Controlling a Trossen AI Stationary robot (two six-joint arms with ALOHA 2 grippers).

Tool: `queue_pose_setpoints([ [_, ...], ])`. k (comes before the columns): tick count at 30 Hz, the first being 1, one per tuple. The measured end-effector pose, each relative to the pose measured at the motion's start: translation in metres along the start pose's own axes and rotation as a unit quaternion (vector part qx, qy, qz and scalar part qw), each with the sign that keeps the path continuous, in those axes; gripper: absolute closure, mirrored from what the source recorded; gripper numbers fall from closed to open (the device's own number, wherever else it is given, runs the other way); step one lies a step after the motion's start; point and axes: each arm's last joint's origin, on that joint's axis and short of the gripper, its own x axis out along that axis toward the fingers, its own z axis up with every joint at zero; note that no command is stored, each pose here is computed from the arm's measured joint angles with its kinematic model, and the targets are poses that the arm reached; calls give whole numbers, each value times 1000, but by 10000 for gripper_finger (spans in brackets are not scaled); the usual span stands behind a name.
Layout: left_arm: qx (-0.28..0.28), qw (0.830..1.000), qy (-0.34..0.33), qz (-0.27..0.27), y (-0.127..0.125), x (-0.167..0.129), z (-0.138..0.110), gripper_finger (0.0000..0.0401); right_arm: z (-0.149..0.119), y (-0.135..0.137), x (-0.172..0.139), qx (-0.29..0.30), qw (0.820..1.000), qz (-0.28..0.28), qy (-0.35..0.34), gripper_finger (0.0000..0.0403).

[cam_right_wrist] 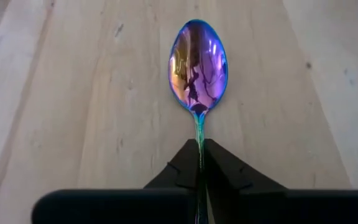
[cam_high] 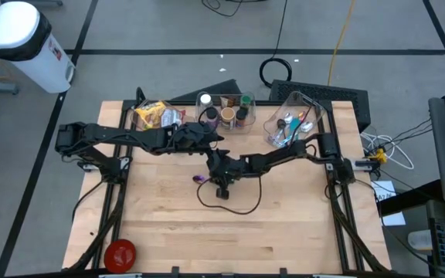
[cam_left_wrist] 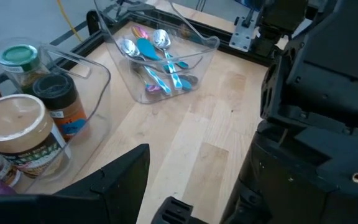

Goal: Pick & Place Food Item
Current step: Put the violet spoon into the right transparent bin

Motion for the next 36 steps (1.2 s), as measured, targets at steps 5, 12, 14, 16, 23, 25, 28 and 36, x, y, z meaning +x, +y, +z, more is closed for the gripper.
queue_pose_setpoints([
  [5, 0, 1000, -2, 0, 0, 0, 0, 116, 0, 1, -10, -22, 999, 19, 22, 397],
  [12, 1, 1000, 3, -5, -1, 0, -1, 116, 5, 10, -50, -29, 997, 31, 58, 400],
  [14, 2, 1000, 3, -5, -1, 0, 0, 116, 10, 16, -65, -35, 998, 33, 45, 401],
  [16, 2, 1000, 3, -5, -1, 0, 0, 116, 9, 22, -78, -43, 998, 34, 41, 401],
  [23, 2, 1000, 2, -4, -1, 0, 0, 116, -7, 39, -131, -63, 997, 40, 11, 402],
  [25, 2, 1000, 1, -4, -1, 0, 0, 116, -16, 41, -147, -62, 998, 28, -9, 402],
  [28, 2, 1000, 1, -3, -1, 0, 0, 116, -27, 41, -169, -58, 998, 7, -39, 402],
  [36, 1, 1000, 1, -3, -1, 0, 0, 116, -56, 30, -227, -18, 984, -61, -165, 402],
])
